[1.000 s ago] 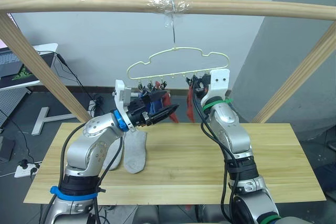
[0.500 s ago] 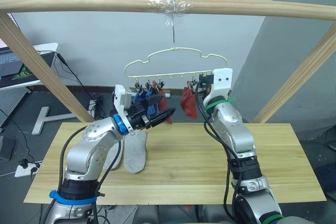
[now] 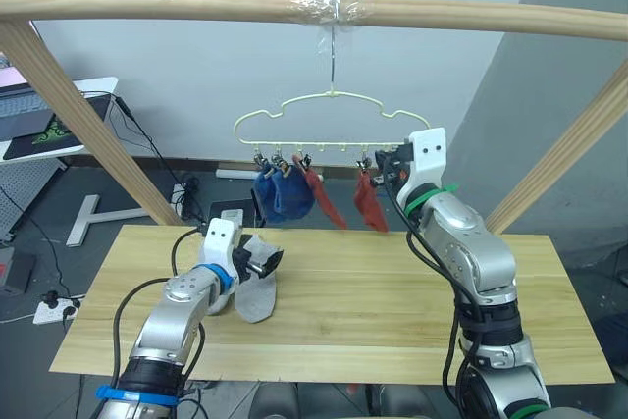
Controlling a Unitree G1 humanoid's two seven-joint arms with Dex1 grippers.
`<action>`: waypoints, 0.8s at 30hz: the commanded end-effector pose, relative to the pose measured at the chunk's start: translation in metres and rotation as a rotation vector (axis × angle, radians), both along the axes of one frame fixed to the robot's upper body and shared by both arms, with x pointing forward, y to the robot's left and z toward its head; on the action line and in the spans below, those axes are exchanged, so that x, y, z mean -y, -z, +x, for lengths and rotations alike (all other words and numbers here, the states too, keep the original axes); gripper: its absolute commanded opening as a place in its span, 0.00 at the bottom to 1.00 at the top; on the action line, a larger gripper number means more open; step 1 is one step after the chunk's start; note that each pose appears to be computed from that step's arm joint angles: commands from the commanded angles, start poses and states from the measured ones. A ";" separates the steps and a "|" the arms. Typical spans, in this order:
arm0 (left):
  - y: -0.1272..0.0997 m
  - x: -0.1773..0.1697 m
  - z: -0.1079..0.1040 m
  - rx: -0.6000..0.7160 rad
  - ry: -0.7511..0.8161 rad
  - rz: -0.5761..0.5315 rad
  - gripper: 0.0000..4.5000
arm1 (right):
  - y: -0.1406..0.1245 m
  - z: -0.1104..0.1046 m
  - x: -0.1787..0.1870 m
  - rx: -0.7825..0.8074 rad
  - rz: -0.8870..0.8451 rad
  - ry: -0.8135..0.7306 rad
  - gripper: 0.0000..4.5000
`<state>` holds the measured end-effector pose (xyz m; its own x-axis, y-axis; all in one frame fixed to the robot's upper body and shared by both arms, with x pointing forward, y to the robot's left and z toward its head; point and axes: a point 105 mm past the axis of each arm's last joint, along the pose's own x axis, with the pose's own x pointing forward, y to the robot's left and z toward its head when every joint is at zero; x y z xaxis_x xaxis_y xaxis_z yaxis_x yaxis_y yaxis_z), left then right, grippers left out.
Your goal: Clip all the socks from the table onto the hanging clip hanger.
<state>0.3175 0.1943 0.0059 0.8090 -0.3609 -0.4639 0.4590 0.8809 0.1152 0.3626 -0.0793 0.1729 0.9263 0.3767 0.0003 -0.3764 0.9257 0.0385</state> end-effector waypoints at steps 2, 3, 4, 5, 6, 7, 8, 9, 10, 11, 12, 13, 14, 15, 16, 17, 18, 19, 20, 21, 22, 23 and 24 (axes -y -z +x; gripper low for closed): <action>0.015 -0.005 0.001 -0.064 0.005 0.053 0.99 | -0.006 -0.004 0.004 0.013 0.014 0.019 0.00; 0.019 -0.007 0.001 -0.084 -0.010 0.059 0.99 | -0.007 -0.004 0.004 0.013 0.015 0.022 0.00; 0.021 -0.009 0.001 -0.096 -0.022 0.058 0.99 | -0.007 -0.004 0.004 0.012 0.017 0.023 0.00; 0.031 -0.009 -0.003 -0.147 -0.030 0.039 0.99 | -0.008 -0.003 0.006 0.012 0.019 0.030 0.00; 0.038 -0.009 -0.006 -0.183 -0.034 0.024 0.99 | -0.008 -0.002 0.007 0.011 0.021 0.036 0.00; 0.045 -0.008 -0.010 -0.219 -0.025 0.018 0.93 | -0.008 -0.002 0.010 0.008 0.022 0.045 0.00; 0.050 -0.008 -0.013 -0.240 -0.018 0.015 0.91 | -0.007 -0.002 0.011 0.007 0.022 0.051 0.00; 0.052 -0.007 -0.014 -0.248 -0.013 0.016 0.87 | -0.007 -0.001 0.012 0.005 0.022 0.054 0.00; 0.052 -0.006 -0.013 -0.245 -0.004 0.012 0.79 | -0.007 -0.002 0.013 0.004 0.023 0.056 0.00; 0.052 -0.005 -0.012 -0.240 0.001 0.008 0.74 | -0.006 -0.002 0.013 0.004 0.023 0.056 0.00; 0.050 -0.005 -0.012 -0.231 0.012 0.010 0.68 | -0.006 -0.002 0.013 0.004 0.023 0.056 0.00; 0.049 -0.004 -0.011 -0.225 0.020 0.013 0.61 | -0.006 -0.002 0.013 0.004 0.022 0.055 0.00; 0.048 -0.001 -0.012 -0.221 0.042 0.012 0.55 | -0.006 -0.003 0.014 0.003 0.024 0.056 0.00; 0.047 0.003 -0.014 -0.208 0.071 0.026 0.49 | -0.005 -0.003 0.014 0.001 0.022 0.057 0.00; 0.047 0.005 -0.015 -0.199 0.091 0.036 0.43 | -0.005 -0.004 0.014 0.000 0.021 0.058 0.00; 0.046 0.009 -0.016 -0.185 0.114 0.041 0.36 | -0.005 -0.004 0.015 -0.001 0.018 0.055 0.00; 0.046 0.011 -0.016 -0.177 0.126 0.044 0.30 | -0.005 -0.004 0.015 -0.002 0.016 0.052 0.00; 0.043 0.015 -0.015 -0.157 0.134 0.025 0.24 | -0.005 -0.003 0.016 -0.008 0.021 0.052 0.00; 0.035 0.025 -0.014 -0.123 0.152 -0.017 0.16 | -0.007 -0.003 0.018 -0.020 0.038 0.049 0.00; 0.030 0.031 -0.013 -0.099 0.163 -0.047 0.10 | -0.008 -0.003 0.019 -0.029 0.050 0.047 0.00; 0.022 0.040 -0.014 -0.066 0.195 -0.076 0.04 | -0.010 -0.003 0.020 -0.046 0.075 0.042 0.00; 0.017 0.046 -0.014 -0.047 0.217 -0.091 0.00 | -0.012 -0.002 0.022 -0.057 0.090 0.038 0.00; 0.009 0.057 -0.015 -0.013 0.260 -0.098 0.00 | -0.015 -0.002 0.026 -0.076 0.098 0.029 0.00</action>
